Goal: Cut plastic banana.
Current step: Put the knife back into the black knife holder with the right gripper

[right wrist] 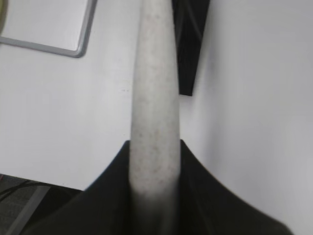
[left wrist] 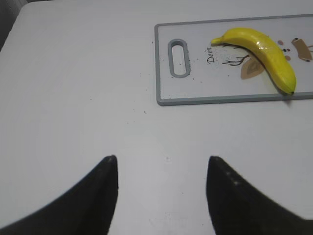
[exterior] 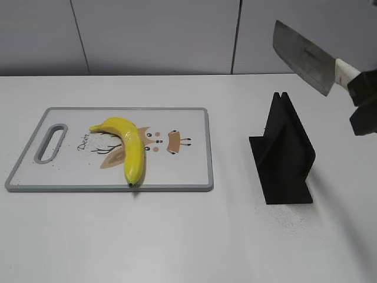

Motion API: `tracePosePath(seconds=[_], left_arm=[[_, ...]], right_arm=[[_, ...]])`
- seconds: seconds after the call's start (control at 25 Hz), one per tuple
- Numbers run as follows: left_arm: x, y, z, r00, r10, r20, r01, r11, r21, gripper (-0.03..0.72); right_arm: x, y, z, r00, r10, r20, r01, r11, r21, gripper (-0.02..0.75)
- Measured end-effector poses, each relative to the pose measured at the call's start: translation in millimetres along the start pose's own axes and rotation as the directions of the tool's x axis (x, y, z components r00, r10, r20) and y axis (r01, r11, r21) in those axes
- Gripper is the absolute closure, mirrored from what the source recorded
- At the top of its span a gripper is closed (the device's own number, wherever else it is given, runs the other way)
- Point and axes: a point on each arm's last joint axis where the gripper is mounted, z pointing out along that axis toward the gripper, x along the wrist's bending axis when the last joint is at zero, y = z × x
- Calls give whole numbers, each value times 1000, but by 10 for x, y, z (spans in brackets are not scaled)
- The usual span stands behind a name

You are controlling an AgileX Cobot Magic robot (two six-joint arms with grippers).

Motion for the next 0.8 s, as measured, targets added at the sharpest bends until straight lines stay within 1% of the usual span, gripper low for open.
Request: tracePosePath(seconds=[0.12, 0.24, 0.32, 0.44, 0.68, 0.8], left_arm=[[-11, -131, 41, 1000, -17, -2, 17, 1000, 24, 149], [4, -141, 50, 999, -35, -24, 35, 999, -4, 149], [30, -120, 76, 997, -66, -48, 64, 997, -43, 149], [56, -130, 123, 993, -93, -71, 89, 995, -54, 149], [63, -127, 133, 993, -98, -73, 93, 994, -63, 150], [64, -128, 133, 996, -76, -42, 73, 995, -63, 150]], right_arm=[[-31, -35, 80, 999, 32, 18, -32, 999, -3, 577], [-46, -59, 152, 998, 65, 18, -65, 998, -18, 577], [-55, -81, 200, 997, 80, 17, -79, 997, -22, 577], [-74, -129, 274, 995, 93, 20, -93, 996, -15, 577], [-103, -205, 388, 992, 124, 22, -124, 992, -12, 577], [-116, -240, 435, 990, 138, 23, -138, 990, -9, 577]])
